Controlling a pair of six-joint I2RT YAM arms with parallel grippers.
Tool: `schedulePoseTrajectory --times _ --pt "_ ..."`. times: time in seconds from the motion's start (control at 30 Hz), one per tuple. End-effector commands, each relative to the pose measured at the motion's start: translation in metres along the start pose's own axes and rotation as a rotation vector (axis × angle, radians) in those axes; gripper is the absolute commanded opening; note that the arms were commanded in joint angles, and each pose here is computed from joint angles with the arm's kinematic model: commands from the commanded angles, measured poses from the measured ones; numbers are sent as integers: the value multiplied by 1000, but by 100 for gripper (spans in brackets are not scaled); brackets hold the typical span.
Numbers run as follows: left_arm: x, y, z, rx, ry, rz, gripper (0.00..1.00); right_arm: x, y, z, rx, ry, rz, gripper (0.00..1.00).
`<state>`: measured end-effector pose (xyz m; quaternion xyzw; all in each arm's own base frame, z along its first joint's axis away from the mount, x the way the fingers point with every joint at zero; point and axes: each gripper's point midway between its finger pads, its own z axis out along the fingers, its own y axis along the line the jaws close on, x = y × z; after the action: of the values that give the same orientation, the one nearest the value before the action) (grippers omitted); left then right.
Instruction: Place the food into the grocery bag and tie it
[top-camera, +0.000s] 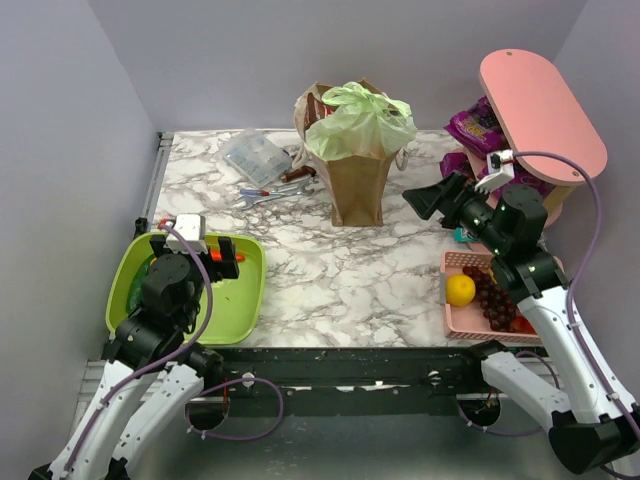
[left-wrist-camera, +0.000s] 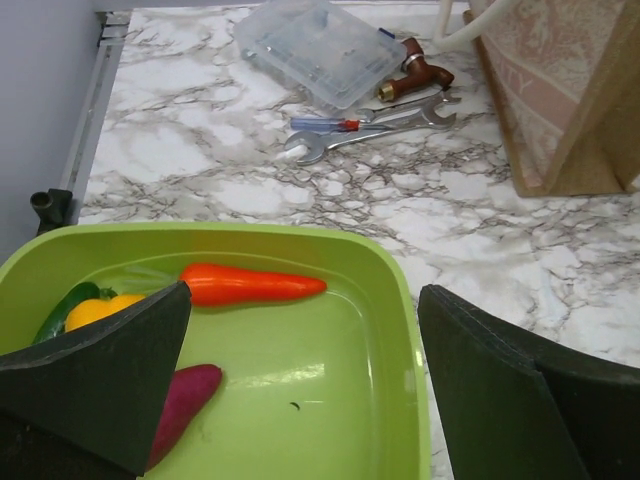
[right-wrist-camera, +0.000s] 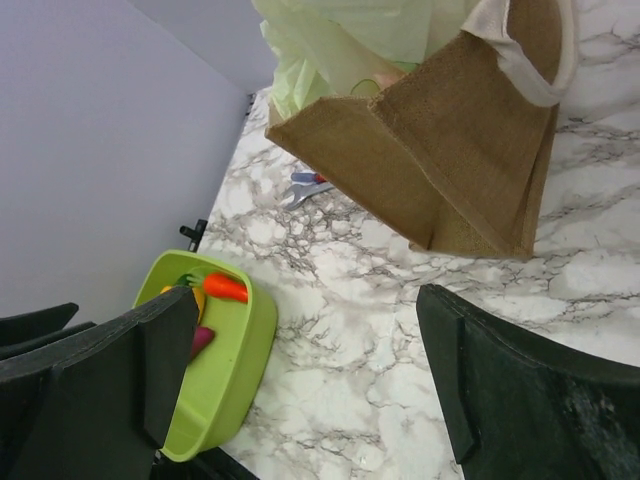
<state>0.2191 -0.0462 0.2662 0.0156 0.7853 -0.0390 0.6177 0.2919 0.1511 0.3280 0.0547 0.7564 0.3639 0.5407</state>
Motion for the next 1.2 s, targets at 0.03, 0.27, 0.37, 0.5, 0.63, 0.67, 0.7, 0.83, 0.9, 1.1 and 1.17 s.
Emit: schedulePoseTrajectory --times 0.03,0.27,0.37,0.5,0.63,0.67,0.7,0.83,0.9,1.1,1.17 --pt "3 25 -8 -104 -85 -9 99 15 -14 -9 34 -3 -9 100" --pt "10 29 -8 -120 -135 -63 99 44 -39 -21 101 18 27 100" --pt "9 29 -6 -118 -168 -72 98 53 -51 -28 138 13 42 100" --pt "10 31 -3 -132 -196 -77 99 70 -65 -42 182 21 44 100" --pt "9 35 -2 -159 -204 -78 99 92 -77 -58 205 39 71 100" --pt "10 36 -1 -164 -201 -79 98 95 -77 -63 200 33 74 100" --pt "11 37 -1 -169 -198 -81 99 97 -76 -68 188 20 77 100" --pt "12 39 0 -183 -202 -82 99 104 -73 -83 145 -25 127 100" --pt "11 39 0 -184 -207 -80 99 104 -68 -86 111 -47 141 100" --pt "11 41 -1 -192 -213 -76 99 102 -75 -84 163 -35 137 100" --pt "10 42 -2 -193 -221 -77 98 105 -77 -82 175 -13 138 100"
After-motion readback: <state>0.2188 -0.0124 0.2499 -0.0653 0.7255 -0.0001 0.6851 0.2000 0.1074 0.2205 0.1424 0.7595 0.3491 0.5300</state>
